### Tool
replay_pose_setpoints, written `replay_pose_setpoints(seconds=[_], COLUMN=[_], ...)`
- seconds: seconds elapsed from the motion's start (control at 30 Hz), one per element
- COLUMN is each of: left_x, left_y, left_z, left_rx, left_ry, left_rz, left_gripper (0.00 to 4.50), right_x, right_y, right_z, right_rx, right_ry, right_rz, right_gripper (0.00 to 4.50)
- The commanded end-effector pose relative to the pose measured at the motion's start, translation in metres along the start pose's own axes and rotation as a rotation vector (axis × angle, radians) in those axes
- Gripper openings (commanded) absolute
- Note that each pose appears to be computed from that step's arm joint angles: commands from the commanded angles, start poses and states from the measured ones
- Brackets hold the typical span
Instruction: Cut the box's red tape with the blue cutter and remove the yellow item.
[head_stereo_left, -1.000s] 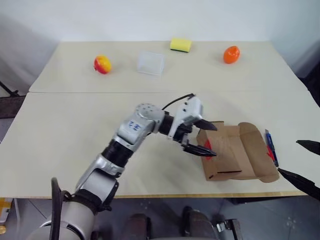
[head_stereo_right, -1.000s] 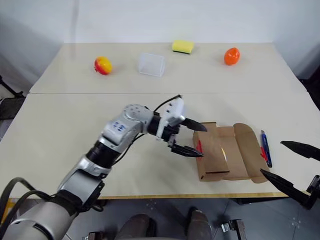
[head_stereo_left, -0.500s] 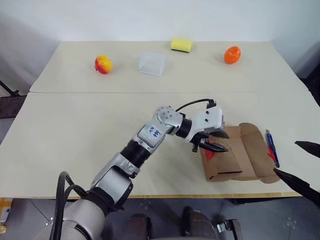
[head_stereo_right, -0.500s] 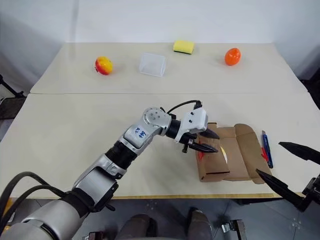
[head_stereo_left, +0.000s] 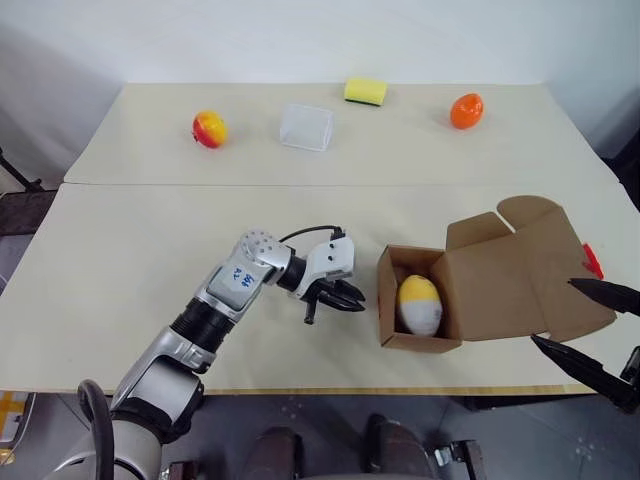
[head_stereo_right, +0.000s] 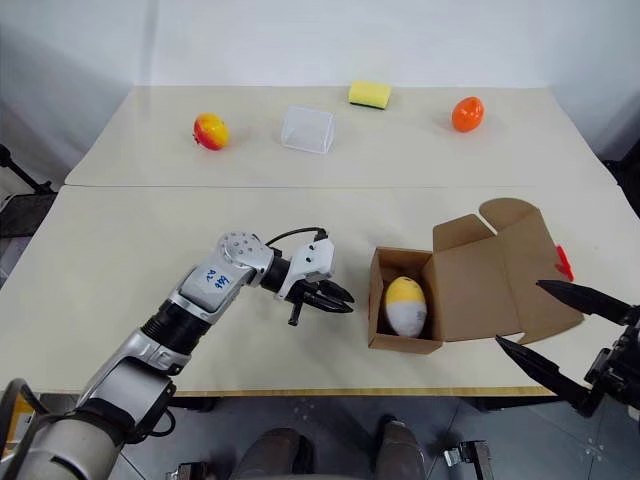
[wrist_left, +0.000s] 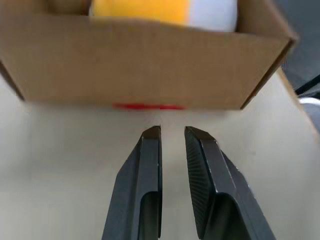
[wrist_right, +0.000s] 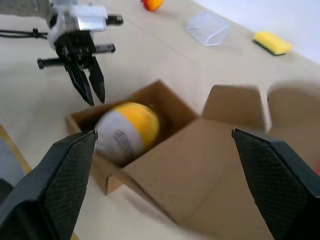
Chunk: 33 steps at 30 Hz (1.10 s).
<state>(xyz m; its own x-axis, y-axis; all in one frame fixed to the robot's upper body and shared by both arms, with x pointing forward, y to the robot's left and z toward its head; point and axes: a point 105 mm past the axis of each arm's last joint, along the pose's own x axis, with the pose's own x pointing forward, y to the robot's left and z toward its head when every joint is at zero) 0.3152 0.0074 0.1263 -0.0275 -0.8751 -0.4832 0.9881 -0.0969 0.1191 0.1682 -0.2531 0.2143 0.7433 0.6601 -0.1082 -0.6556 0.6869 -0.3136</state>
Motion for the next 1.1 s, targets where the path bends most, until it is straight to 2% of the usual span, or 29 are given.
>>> replay_pose_setpoints(seconds=[0.03, 0.23, 0.27, 0.37, 0.5, 0.57, 0.67, 0.7, 0.8, 1.03, 1.1], left_x=[-0.001, -0.011, -0.017, -0.041, -0.065, -0.061, -0.038, -0.029, 0.002, 0.051, 0.058], left_y=[0.008, 0.010, 0.013, 0.018, 0.015, 0.007, 0.005, 0.003, -0.004, 0.000, 0.003], left_z=[0.016, 0.010, 0.008, 0.019, 0.065, 0.086, 0.110, 0.115, 0.109, 0.103, 0.089], left_rx=[0.036, 0.013, 0.017, 0.020, 0.099, 0.151, 0.189, 0.183, 0.292, 0.307, 0.338], left_ry=[-0.049, -0.025, -0.008, -0.036, -0.108, -0.110, -0.139, -0.148, -0.034, -0.002, 0.074], left_rz=[0.057, 0.057, 0.071, 0.075, 0.002, -0.066, -0.090, -0.115, -0.199, -0.205, -0.203], left_gripper=[0.79, 0.79, 0.96, 1.66, 2.82, 3.39, 4.33, 4.46, 4.46, 4.46, 4.46], right_x=[0.002, 0.001, 0.000, -0.003, -0.010, -0.015, -0.021, -0.022, -0.022, -0.023, -0.024], right_y=[0.001, 0.002, 0.002, 0.004, 0.008, 0.012, 0.016, 0.016, 0.019, 0.026, 0.029], right_z=[0.003, 0.004, 0.005, 0.010, 0.022, 0.026, 0.026, 0.025, 0.023, 0.022, 0.023], right_rx=[-0.026, -0.024, -0.019, 0.009, 0.012, 0.001, 0.014, 0.030, 0.065, 0.006, 0.000], right_ry=[-0.007, -0.008, -0.009, -0.014, -0.018, -0.011, 0.008, 0.007, 0.008, 0.021, 0.014], right_rz=[0.019, 0.026, 0.024, 0.029, 0.029, 0.024, 0.004, -0.002, -0.014, -0.057, -0.082], right_gripper=[4.50, 4.50, 4.50, 4.50, 4.50, 4.50, 4.50, 4.50, 4.50, 4.50, 4.50])
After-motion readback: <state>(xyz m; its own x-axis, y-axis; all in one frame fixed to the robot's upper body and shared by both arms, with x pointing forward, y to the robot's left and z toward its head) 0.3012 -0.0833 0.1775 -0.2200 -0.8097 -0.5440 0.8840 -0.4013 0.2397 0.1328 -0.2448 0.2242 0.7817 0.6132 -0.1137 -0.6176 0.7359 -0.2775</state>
